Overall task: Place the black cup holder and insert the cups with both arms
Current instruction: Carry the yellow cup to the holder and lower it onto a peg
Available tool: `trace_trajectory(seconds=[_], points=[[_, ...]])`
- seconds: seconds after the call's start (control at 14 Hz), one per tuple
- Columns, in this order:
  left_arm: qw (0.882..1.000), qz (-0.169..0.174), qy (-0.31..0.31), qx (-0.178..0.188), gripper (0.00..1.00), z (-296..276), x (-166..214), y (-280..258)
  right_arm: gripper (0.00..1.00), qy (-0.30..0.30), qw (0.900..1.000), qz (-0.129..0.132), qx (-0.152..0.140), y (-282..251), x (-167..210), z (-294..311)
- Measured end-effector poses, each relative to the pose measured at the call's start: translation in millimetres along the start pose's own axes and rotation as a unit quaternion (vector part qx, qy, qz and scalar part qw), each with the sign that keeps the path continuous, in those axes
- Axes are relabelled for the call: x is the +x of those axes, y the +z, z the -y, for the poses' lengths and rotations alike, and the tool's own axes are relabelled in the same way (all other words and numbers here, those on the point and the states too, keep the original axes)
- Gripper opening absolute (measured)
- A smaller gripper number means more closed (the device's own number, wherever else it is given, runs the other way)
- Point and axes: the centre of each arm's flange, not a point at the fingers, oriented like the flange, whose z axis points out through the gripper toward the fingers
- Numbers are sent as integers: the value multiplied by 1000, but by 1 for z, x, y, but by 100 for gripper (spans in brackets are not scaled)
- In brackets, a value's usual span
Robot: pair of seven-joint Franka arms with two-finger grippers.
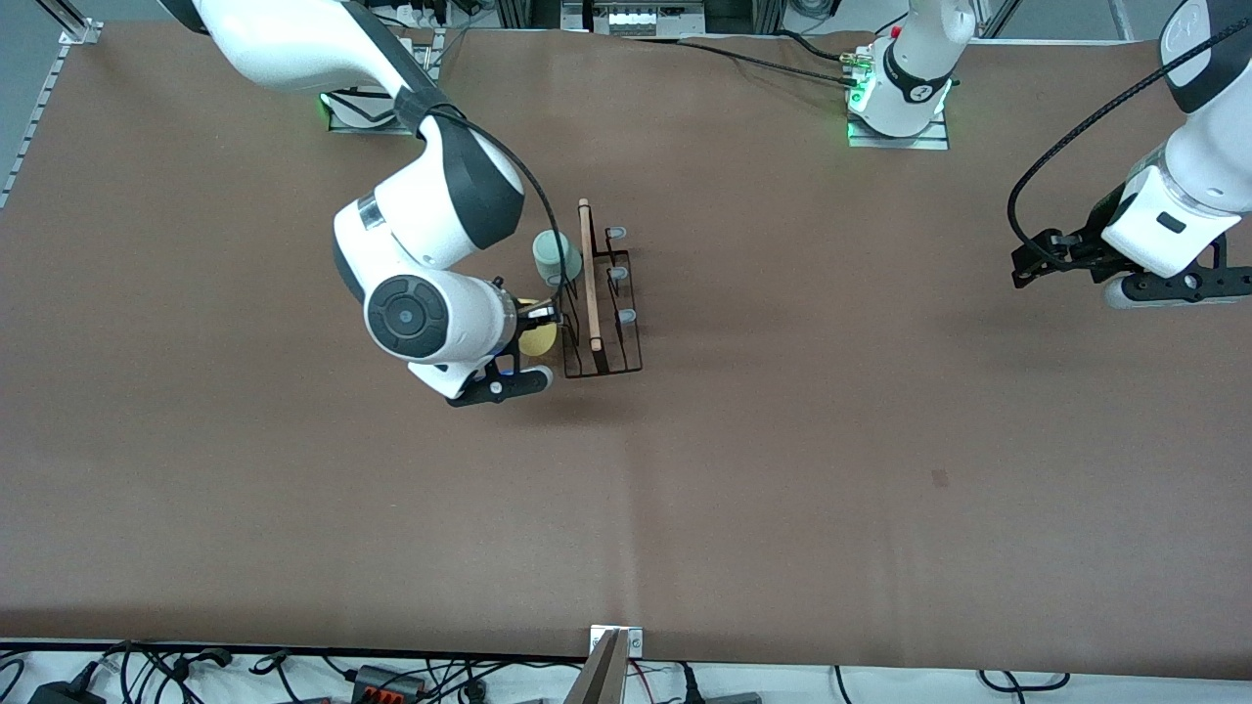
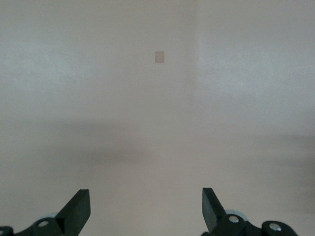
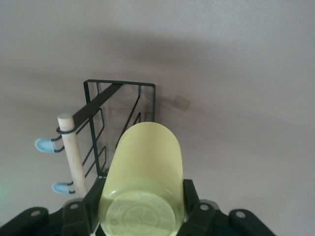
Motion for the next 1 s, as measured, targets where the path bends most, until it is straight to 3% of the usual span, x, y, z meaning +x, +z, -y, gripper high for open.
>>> trace_trajectory(seconds=[0.43,1.0], points=[[1000,1,0,0,100,0,0,1,67,12,1000,-13,-1,25,10,12],[1000,1,3,0,100,-3,0,1,67,11,1000,1,-9,48,8,22]])
